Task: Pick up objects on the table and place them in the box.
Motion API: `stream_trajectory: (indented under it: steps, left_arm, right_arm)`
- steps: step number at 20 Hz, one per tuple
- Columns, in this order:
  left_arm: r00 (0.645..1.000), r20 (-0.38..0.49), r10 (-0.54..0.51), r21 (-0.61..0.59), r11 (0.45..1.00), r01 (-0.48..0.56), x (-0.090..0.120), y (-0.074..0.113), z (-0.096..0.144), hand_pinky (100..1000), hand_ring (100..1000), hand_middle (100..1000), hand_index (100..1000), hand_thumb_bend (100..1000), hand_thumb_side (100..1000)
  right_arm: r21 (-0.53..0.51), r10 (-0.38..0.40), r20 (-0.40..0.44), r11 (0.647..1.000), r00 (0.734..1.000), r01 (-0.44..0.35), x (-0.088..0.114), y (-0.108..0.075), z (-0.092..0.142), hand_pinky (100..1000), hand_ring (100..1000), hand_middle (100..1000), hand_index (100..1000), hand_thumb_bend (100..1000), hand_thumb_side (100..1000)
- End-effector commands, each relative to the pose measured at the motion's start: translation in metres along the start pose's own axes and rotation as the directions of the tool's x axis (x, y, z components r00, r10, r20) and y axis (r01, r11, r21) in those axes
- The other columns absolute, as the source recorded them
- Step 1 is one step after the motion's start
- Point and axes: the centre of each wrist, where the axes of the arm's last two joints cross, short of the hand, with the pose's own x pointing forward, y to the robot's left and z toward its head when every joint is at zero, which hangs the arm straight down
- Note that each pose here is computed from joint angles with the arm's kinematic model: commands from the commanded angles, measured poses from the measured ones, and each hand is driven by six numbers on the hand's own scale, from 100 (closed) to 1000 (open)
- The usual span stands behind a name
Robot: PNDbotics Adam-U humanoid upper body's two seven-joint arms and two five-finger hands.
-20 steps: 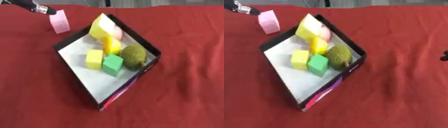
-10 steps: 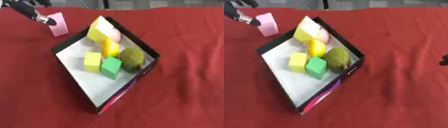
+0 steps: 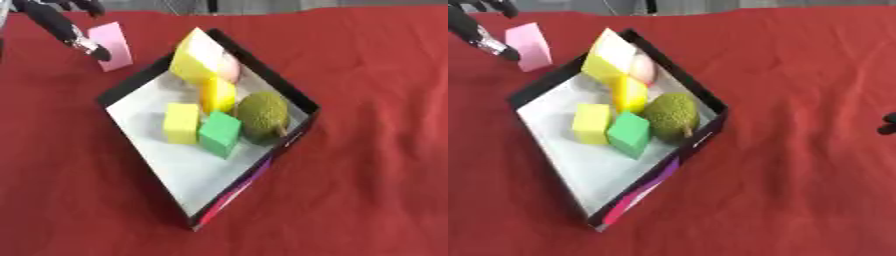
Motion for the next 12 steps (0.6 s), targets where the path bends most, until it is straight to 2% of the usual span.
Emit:
stream_trajectory:
  steps: [1,5,12]
  left_arm:
    - [0.998,-0.057,-0.008,0.063,0.998,0.012,-0.012,0.019,0.018,947,964,818,884,743,494]
    - [0.995,-0.098,0.002,0.098,0.995,0.008,-0.017,0.021,0.020,949,970,824,886,758,456]
    - [0.987,-0.154,0.050,0.184,0.983,-0.021,-0.027,0.022,0.025,936,960,816,885,723,417]
  right_arm:
    - [0.010,0.025,0.034,1.000,0.999,-0.025,0.008,-0.002,-0.004,940,654,628,872,100,498]
    - [0.010,0.032,0.032,0.999,0.999,-0.032,0.008,-0.001,-0.004,940,654,628,873,100,493]
    - [0.011,0.045,0.024,0.999,0.999,-0.045,0.007,0.002,-0.005,940,655,629,873,100,491]
